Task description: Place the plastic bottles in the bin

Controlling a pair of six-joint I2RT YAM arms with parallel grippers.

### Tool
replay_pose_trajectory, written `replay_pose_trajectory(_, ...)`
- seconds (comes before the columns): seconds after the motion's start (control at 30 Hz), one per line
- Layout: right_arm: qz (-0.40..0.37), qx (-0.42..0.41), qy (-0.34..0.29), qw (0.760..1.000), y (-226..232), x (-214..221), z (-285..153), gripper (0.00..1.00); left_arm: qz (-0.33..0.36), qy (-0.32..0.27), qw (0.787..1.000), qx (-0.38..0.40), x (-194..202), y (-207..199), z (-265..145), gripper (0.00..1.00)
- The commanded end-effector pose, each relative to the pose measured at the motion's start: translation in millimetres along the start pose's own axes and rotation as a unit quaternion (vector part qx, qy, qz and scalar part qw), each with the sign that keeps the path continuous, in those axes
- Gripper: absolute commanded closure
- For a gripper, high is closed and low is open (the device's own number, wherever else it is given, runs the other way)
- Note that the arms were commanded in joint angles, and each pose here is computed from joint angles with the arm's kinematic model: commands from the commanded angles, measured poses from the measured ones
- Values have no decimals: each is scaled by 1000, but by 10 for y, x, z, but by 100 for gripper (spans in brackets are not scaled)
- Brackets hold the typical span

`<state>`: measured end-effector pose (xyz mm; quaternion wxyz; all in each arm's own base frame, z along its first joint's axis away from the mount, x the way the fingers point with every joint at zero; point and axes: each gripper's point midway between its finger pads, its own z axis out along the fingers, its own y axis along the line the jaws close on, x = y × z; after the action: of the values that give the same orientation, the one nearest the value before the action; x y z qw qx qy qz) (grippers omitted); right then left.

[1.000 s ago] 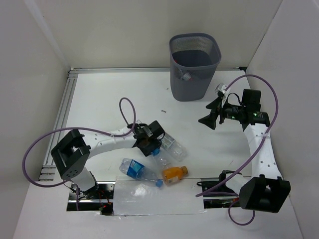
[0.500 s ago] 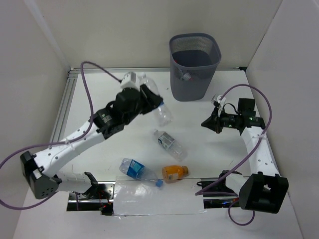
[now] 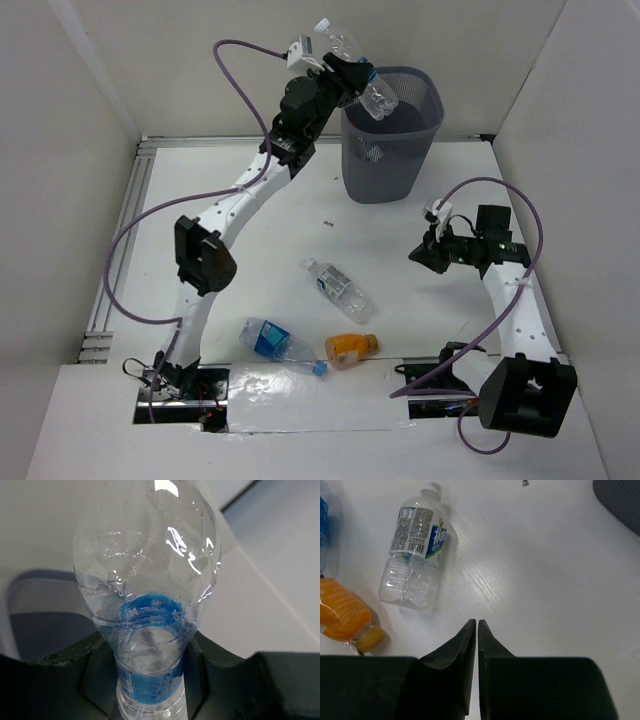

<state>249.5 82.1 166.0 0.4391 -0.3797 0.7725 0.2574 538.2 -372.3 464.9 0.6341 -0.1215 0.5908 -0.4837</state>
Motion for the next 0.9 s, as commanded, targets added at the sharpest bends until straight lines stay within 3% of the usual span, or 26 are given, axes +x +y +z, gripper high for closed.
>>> replay_pose_trajectory(0.0,-18,9,2,1000,-14,31,-8,83,32,-92,995,1,-277,-32,175,72)
replay_pose_trajectory(0.03,-23,12,-1,1000,-6,7,-24,75,46,-90,995,-10,-109,68,216,55)
replay_pose_trajectory(0.07,-20,6,-2,1000,22,7,-22,57,54,-101,993,-15,-121,114,231,41)
replay_pose_trajectory(0.17,-30,-3,-7,1000,50,-2,-19,25,75,-85,993,-32,127,311,286,14)
replay_pose_trajectory(0.2,-32,-14,-13,999,96,-36,-26,4,75,-86,993,-32,142,323,300,11)
replay_pose_trajectory(0.23,-48,-18,-18,998,101,-54,-22,0,78,-87,993,-14,83,202,297,7)
replay_pose_trajectory(0.3,-60,-41,-31,997,193,-79,-17,0,81,-89,993,-6,68,162,313,0)
replay_pose_trajectory(0.5,-64,-108,-41,991,414,-254,194,1,97,-102,990,22,-381,-94,178,0)
replay_pose_trajectory(0.53,-31,-110,-33,993,438,-276,258,7,116,-118,985,39,-690,-337,45,0)
replay_pose_trajectory(0.57,-33,-130,-24,991,568,-320,379,28,133,-108,985,35,-711,-354,-23,0)
replay_pose_trajectory(0.6,-50,-104,-20,993,500,-388,472,38,154,-85,984,16,-726,-335,-114,0)
replay_pose_trajectory(0.67,4,-131,-9,991,672,-396,635,46,202,-67,977,-12,-1009,-457,-530,1)
replay_pose_trajectory(0.7,9,-121,-19,992,633,-506,705,46,207,-52,976,-35,-1042,-404,-714,3)
replay_pose_trajectory(0.73,51,-110,-8,993,667,-521,789,44,226,14,968,-107,-709,111,-956,4)
replay_pose_trajectory(0.77,67,-101,-2,993,647,-512,869,38,229,32,964,-134,-691,235,-1194,4)
replay_pose_trajectory(0.8,68,-93,-9,993,627,-588,934,28,222,24,966,-132,-927,21,-1614,4)
replay_pose_trajectory(0.83,79,-92,-5,993,637,-603,983,20,215,45,963,-158,-859,169,-1865,4)
replay_pose_trajectory(0.87,98,-99,7,990,726,-600,1050,17,207,119,945,-223,-370,635,-2283,4)
